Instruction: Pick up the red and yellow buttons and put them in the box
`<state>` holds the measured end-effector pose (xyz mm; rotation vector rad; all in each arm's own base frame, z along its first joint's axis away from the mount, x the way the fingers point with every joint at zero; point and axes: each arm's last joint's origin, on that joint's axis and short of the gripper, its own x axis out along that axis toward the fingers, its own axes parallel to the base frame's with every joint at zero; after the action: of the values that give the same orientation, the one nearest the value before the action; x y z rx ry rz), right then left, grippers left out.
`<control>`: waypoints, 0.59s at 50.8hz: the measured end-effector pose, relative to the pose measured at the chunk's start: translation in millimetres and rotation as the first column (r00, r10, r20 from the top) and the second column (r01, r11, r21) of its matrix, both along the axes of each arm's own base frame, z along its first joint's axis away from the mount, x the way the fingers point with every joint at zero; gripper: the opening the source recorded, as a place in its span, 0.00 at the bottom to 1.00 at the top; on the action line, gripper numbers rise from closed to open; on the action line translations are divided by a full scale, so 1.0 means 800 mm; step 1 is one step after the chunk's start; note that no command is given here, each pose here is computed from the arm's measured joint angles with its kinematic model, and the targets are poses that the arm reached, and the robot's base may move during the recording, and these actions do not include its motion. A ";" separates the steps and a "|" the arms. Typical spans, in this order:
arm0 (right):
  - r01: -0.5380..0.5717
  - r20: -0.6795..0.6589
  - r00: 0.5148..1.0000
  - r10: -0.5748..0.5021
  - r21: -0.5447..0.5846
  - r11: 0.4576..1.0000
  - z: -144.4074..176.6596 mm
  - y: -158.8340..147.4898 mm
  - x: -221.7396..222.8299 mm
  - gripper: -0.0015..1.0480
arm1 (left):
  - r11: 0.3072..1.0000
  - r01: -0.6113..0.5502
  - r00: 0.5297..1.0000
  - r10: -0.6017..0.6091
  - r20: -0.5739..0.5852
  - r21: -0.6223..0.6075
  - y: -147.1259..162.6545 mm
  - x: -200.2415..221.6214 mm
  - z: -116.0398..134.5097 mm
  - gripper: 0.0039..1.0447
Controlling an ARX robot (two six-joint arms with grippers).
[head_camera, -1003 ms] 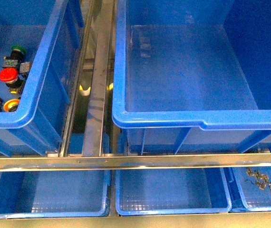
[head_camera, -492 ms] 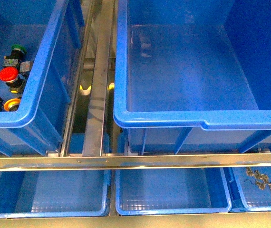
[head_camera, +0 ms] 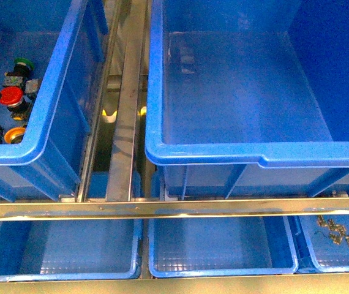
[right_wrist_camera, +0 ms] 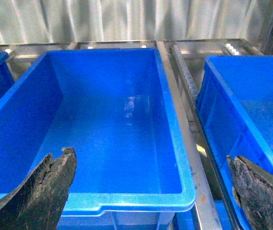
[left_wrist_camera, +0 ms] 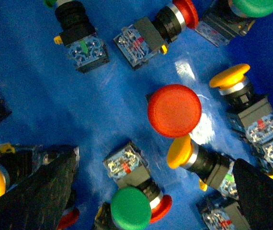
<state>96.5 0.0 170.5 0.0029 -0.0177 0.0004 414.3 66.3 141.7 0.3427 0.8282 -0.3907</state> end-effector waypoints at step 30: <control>0.000 0.000 1.000 0.000 0.000 1.000 0.000 0.000 0.000 0.94 | 0.999 0.040 0.997 -0.042 -0.057 -0.032 -0.031 0.039 -0.042 0.93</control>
<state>96.5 0.0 170.5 0.0025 -0.0177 0.0004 445.8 41.8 108.4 0.3213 0.8720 -0.4529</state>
